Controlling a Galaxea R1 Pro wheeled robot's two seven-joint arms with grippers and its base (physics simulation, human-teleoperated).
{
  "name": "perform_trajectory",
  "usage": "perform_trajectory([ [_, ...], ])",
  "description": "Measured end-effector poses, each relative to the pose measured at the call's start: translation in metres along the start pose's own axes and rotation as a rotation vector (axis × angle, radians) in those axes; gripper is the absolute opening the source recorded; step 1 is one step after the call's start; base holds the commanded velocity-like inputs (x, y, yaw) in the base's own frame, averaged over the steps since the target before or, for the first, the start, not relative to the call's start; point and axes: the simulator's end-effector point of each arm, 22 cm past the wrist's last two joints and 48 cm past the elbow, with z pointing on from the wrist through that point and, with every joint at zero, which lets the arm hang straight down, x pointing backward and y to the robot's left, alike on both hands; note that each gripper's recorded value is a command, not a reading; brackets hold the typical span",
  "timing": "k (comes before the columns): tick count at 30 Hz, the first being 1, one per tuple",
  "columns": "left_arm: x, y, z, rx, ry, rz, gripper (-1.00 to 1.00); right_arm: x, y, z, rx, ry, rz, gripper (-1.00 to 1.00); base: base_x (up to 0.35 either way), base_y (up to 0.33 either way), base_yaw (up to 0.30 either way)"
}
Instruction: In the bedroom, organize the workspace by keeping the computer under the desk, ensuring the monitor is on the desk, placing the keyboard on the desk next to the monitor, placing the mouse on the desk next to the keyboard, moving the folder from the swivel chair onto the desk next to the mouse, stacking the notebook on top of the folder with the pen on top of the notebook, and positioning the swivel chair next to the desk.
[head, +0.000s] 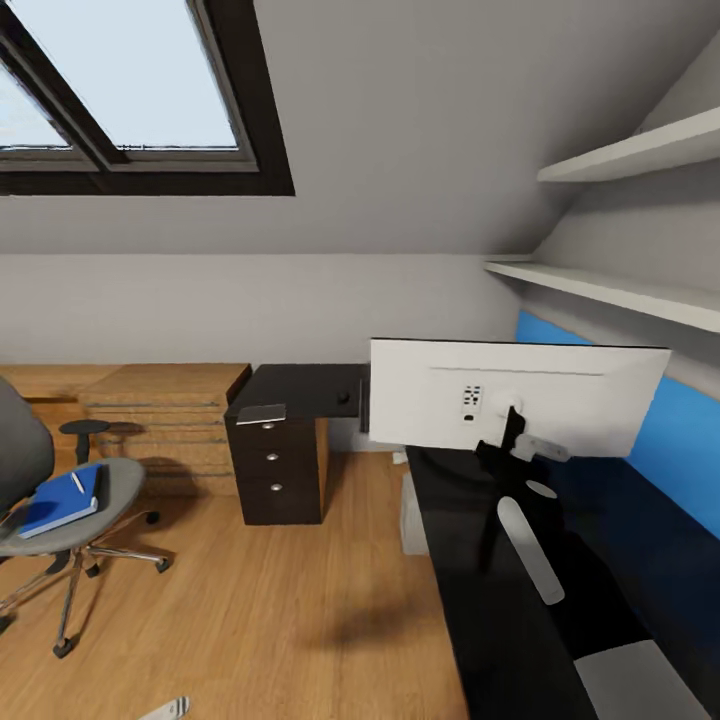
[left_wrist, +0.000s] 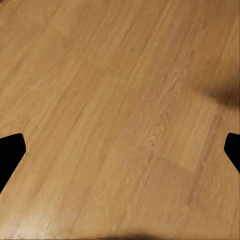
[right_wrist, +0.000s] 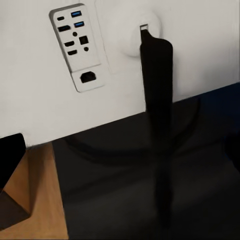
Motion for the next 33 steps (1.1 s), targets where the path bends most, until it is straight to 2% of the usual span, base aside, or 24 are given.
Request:
perform_trajectory([
  [9,0.0,0.0,0.0,0.0,-0.001,0.0,1.0,0.0,0.0,0.0,0.0,-0.001,0.0,1.0,-0.173,0.248,0.206],
  [17,0.0,0.0,0.0,0.0,-0.001,0.0,1.0,0.0,0.0,-0.001,0.0,0.0,-0.001,1.0,0.112,0.29,0.02],
  [21,0.0,0.0,0.0,0.0,0.0,0.0,1.0,-0.004,0.001,-0.002,-0.004,-0.007,-0.004,1.0,0.048,0.072,0.001],
  [28,0.0,0.001,0.0,-0.001,-0.001,0.0,1.0,-0.026,0.011,-0.022,-0.044,-0.066,0.012,1.0,0.011,0.017,0.0],
  [33,0.0,0.001,0.0,-0.001,-0.001,0.0,1.0,-0.037,0.024,-0.038,-0.085,-0.096,0.004,1.0,0.003,0.004,0.0],
])
